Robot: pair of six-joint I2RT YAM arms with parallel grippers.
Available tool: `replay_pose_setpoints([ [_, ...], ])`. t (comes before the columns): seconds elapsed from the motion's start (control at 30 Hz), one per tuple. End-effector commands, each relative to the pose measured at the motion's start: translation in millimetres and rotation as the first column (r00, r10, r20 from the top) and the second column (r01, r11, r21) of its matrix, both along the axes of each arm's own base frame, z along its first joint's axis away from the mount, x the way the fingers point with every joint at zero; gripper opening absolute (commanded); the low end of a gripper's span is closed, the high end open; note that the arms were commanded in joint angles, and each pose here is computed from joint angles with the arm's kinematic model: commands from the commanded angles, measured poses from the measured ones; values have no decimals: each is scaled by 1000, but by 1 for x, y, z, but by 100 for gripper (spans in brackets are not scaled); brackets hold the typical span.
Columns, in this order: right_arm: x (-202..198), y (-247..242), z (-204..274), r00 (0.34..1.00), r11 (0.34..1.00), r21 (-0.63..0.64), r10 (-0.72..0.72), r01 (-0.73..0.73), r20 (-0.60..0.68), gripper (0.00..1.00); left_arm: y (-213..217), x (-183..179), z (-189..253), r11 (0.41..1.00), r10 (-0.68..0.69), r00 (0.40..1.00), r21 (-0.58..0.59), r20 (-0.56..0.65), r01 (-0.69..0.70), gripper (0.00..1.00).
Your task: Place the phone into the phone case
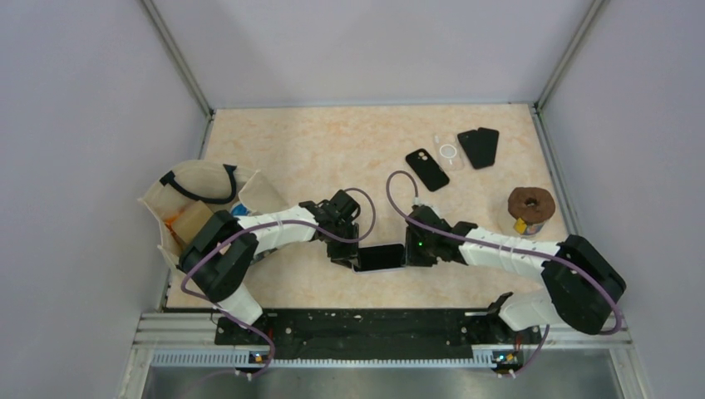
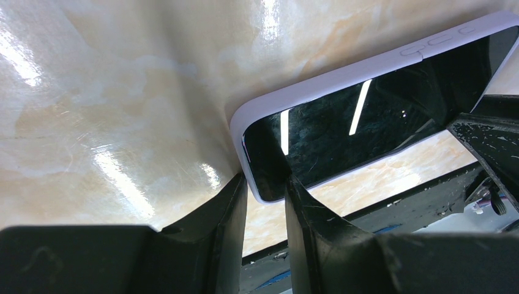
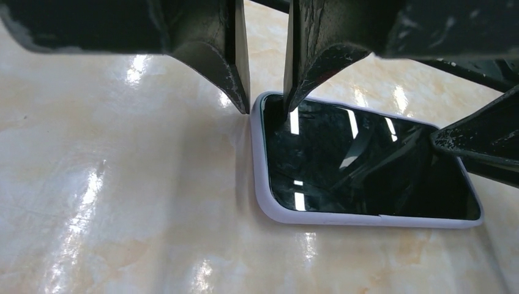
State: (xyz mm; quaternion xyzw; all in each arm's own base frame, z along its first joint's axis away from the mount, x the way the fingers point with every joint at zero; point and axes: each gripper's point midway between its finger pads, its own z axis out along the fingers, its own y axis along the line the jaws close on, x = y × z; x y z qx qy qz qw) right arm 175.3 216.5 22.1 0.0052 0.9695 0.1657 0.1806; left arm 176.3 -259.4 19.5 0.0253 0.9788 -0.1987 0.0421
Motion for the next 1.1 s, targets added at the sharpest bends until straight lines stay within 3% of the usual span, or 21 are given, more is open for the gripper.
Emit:
replay_pose_setpoints([
  [0.0,-7,-26,-25,1000,989,-147,-3,-1,-28,24,-2,20,-12,1000,9,995,20,95,-11,34],
  [0.33,-29,-51,-58,997,914,-401,34,-59,-70,17,4,19,-14,999,8,995,40,102,-12,34],
  [0.47,-39,-44,-72,993,894,-437,54,-97,-109,11,6,19,-16,998,3,994,54,106,-9,34],
  [0.7,-26,-13,-59,995,952,-295,62,-82,-77,10,10,17,-19,998,5,994,69,109,-12,34],
  [0.9,3,2,-35,999,995,-92,28,-30,-32,25,16,15,-24,993,8,993,118,120,-22,33],
  [1.07,17,4,-31,1000,998,-57,20,-21,-17,33,13,12,-28,989,7,993,144,121,-24,28],
])
